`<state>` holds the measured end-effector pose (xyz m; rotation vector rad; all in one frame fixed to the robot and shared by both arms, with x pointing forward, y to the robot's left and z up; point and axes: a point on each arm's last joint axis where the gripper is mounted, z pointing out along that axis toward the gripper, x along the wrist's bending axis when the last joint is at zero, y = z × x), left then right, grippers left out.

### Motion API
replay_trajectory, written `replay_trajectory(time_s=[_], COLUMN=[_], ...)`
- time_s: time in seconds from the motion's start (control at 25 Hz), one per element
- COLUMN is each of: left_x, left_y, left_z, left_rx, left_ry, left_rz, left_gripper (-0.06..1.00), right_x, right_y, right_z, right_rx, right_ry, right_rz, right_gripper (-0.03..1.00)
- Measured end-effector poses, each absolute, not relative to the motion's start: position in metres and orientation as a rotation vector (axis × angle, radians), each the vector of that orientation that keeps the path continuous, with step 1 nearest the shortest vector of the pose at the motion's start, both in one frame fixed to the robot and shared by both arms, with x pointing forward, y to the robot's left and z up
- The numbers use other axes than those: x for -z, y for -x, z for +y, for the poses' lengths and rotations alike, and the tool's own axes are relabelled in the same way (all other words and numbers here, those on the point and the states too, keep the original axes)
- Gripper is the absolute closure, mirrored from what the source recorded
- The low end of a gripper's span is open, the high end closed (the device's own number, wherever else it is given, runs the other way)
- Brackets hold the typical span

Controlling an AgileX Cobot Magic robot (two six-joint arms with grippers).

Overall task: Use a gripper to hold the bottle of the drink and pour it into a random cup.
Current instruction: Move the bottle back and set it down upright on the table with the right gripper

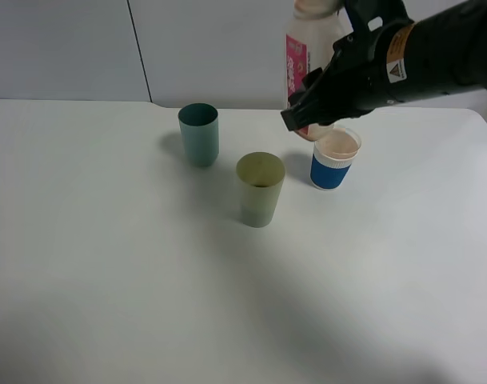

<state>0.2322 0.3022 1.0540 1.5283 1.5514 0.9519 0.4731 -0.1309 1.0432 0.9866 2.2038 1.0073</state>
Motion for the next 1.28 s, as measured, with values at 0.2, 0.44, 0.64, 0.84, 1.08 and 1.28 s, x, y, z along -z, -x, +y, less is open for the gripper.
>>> replay_trajectory(time_s=[0.2, 0.44, 0.64, 0.84, 1.08, 1.28], left_x=[-1.054, -1.054, -1.054, -1.054, -1.054, -1.054], left_y=[-0.232, -0.232, -0.232, -0.232, -0.232, -0.232], left_z=[0.302, 0.302, 0.302, 0.302, 0.302, 0.302], left_rx=[-0.952, -0.952, -0.952, -0.952, -0.952, -0.952], left_ry=[-1.528, -1.528, -1.528, -1.528, -1.528, -1.528], left_rz=[1.551, 1.551, 1.551, 1.551, 1.551, 1.551], left_gripper=[0.02, 0.02, 0.02, 0.02, 0.02, 0.02], right_x=[-1.014, -0.986, -0.978, -0.977, -0.977, -0.981], right_y=[-0.461, -0.445, -0.440, -0.438, -0.438, -0.434], right_z=[-0.135, -0.143, -0.147, -0.148, -0.148, -0.152], right_rx=[-1.090, -1.116, -1.170, -1.177, -1.190, -1.161], right_ry=[-1.037, -1.093, -1.137, -1.131, -1.122, -1.100], right_rz=[2.227, 2.246, 2.212, 2.208, 2.200, 2.215], right_gripper=[0.60, 0.60, 0.60, 0.60, 0.60, 0.60])
